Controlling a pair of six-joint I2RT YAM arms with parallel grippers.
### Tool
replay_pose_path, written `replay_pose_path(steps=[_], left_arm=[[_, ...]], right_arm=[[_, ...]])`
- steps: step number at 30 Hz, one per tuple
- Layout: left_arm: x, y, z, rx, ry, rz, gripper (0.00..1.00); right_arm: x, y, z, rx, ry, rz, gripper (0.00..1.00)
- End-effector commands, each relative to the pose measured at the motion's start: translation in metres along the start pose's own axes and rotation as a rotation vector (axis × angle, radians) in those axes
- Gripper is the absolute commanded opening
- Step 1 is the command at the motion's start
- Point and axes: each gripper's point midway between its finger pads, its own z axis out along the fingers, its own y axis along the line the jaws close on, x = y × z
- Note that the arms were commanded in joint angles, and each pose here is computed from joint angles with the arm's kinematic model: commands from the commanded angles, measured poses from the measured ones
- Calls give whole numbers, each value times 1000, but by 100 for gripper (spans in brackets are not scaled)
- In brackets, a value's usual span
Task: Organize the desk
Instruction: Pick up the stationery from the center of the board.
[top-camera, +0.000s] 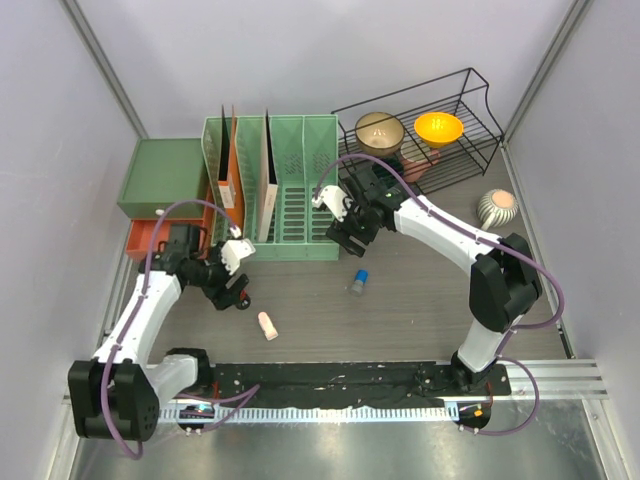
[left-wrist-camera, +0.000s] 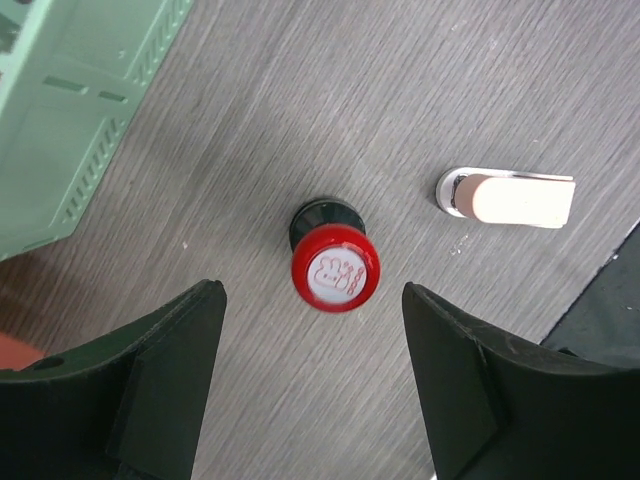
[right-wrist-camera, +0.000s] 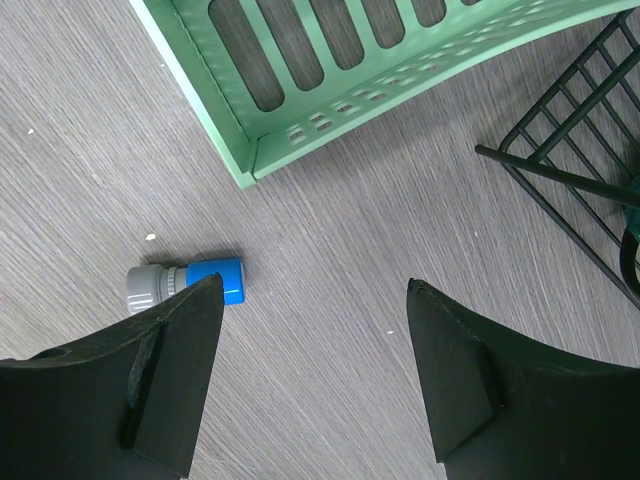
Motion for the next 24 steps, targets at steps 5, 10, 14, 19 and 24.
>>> replay_pose_path(steps=[5, 10, 14, 19, 24], left_arm=[[-1, 3, 17, -40, 24, 32, 73], [-4, 5, 20, -54, 15, 33, 69], [-5, 4, 25, -45, 20, 34, 64], [-1, 0, 34, -15, 53, 32, 56], [3, 0, 36, -22, 64, 27, 53]], right_arm=[[-12, -10, -4, 28, -24, -3, 78], [-10, -9, -2, 22, -15, -2, 78], [-9, -9, -1, 22, -12, -1, 78], [-8, -11, -2, 25, -10, 2, 78], [-8, -12, -2, 25, -12, 4, 78]])
